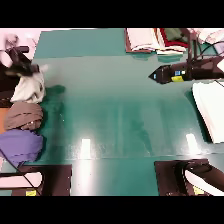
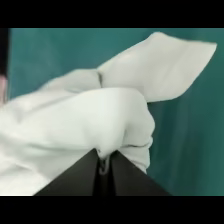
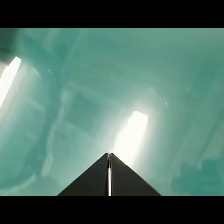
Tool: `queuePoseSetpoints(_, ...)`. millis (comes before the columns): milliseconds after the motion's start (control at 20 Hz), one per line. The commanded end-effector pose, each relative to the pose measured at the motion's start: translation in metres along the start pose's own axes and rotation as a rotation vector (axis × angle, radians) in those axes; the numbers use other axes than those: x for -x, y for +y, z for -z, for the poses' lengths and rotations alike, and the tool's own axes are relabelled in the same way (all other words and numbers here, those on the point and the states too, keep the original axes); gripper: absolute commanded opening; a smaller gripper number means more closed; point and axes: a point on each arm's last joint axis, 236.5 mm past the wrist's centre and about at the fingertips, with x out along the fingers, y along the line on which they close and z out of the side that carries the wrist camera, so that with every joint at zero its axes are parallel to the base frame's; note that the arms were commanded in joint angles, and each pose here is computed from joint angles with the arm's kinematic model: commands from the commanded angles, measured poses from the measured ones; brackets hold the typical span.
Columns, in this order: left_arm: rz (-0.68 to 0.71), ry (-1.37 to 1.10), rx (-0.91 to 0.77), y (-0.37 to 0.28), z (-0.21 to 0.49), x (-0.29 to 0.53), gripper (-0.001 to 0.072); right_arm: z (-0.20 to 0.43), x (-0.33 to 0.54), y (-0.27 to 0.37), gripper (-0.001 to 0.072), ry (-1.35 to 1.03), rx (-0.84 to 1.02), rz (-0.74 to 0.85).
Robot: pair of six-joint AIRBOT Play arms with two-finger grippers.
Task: Fold the shirts.
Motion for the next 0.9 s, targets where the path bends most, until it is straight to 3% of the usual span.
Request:
queuePoseSetpoints(0, 0.02, -0.335, -0.049, -0.006, -0.092, 0.14, 0.0028, -0.043, 0.031, 0.019, 0.0017, -0.122, 0.052, -0.007)
queuePoseSetpoints(150, 0.106, -0.583, -0.153, -0.043, -0.119, 0.276, 0.0028, -0.091, 0.075, 0.042, 0.0017, -0.277, 0.122, -0.011)
queuePoseSetpoints(250, 0.205, -0.636, -0.229, -0.082, -0.108, 0.322, 0.0027, -0.115, 0.103, 0.058, 0.0017, -0.366, 0.161, -0.017)
queuePoseSetpoints(700, 0.659, -0.213, -0.734, -0.337, 0.078, 0.275, 0.0031, -0.153, 0.189, 0.066, 0.0017, -0.536, 0.216, 0.049)
queuePoseSetpoints(750, 0.698, -0.147, -0.768, -0.359, 0.105, 0.264, 0.0076, -0.15, 0.188, 0.066, 0.0017, -0.523, 0.217, 0.049)
queuePoseSetpoints(800, 0.721, -0.098, -0.782, -0.375, 0.123, 0.252, 0.0397, -0.148, 0.186, 0.066, 0.0017, -0.509, 0.217, 0.047)
queuePoseSetpoints(850, 0.726, -0.068, -0.779, -0.385, 0.132, 0.239, 0.0623, -0.145, 0.184, 0.065, 0.0017, -0.496, 0.217, 0.047)
